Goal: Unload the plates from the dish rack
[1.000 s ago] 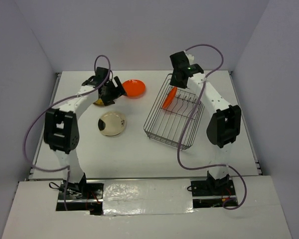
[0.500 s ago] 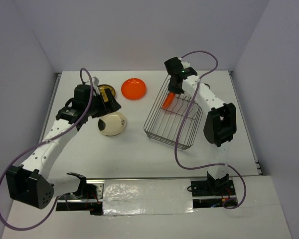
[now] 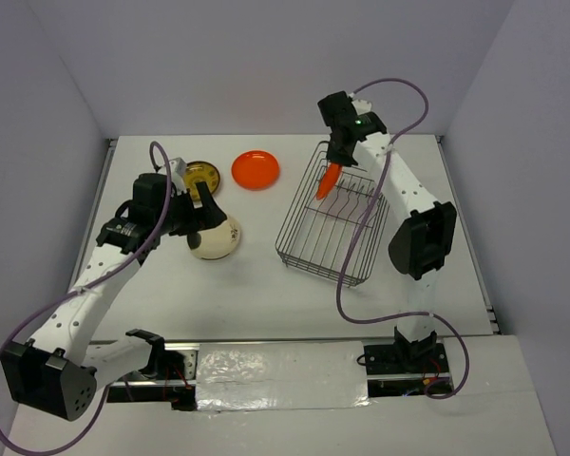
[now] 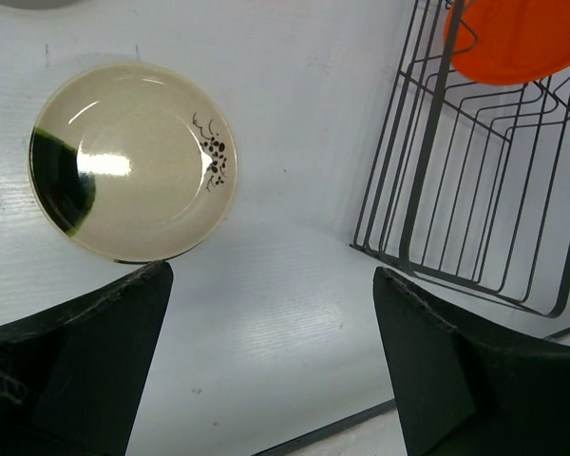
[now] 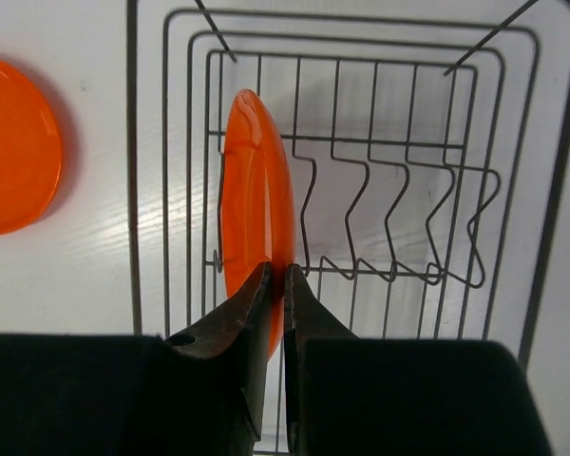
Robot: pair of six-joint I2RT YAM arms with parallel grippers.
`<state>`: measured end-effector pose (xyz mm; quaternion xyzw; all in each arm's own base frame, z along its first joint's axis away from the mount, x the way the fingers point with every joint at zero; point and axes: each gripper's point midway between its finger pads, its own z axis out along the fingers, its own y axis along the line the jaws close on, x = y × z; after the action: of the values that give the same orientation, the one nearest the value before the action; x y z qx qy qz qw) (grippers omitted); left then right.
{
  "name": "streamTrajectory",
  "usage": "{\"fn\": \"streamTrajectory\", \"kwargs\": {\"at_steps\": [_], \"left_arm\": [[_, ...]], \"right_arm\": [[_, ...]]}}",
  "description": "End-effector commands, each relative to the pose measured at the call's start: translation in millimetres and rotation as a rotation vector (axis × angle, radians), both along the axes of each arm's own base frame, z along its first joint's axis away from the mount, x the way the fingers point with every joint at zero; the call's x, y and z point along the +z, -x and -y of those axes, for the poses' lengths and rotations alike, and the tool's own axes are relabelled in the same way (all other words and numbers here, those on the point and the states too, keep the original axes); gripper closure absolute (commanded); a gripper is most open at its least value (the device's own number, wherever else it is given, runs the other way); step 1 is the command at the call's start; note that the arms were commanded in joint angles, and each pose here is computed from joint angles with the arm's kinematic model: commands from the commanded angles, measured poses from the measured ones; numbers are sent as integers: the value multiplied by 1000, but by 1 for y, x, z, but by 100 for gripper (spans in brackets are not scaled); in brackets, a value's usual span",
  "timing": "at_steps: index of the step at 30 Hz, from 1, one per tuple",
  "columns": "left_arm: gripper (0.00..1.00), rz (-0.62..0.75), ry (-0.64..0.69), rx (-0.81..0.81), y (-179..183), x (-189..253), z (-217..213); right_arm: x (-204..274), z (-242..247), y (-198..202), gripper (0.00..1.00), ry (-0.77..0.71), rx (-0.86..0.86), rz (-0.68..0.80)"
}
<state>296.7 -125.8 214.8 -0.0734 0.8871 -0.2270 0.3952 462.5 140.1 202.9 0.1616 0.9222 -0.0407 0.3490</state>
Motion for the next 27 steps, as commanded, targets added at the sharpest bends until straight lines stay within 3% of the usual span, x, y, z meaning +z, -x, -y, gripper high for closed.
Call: {"fn": "streamTrajectory", "kwargs": {"at_steps": [1, 6, 9, 13, 17, 20, 24, 25, 26, 27], "left_arm": [[1, 77, 38, -68, -1, 22, 12], [0, 170, 170, -207, -4, 56, 43], [1, 229, 297, -374, -6, 90, 74], [0, 237, 374, -458, -16, 121, 105], [1, 170, 365, -466, -35, 110, 128], [3, 124, 334, -449, -44, 97, 138], [20, 69, 335, -452, -46, 77, 148], [31, 104, 379, -502, -44, 86, 155], [45, 112, 400, -520, -43, 88, 158], [81, 105, 421, -523, -41, 87, 160]], "right_arm": [[86, 20, 4, 98, -20, -34, 168], [124, 28, 26, 100, 1, 19, 221], [139, 16, 43, 100, -26, 153, 260], [167, -19, 81, 100, -185, 425, 363], [191, -62, 124, 100, -396, 702, 460], [204, -80, 146, 100, -511, 813, 510], [216, -89, 159, 100, -601, 849, 543], [216, -91, 159, 100, -609, 858, 542], [212, -93, 157, 100, -620, 860, 535], [209, -95, 157, 100, -627, 868, 523]]}}
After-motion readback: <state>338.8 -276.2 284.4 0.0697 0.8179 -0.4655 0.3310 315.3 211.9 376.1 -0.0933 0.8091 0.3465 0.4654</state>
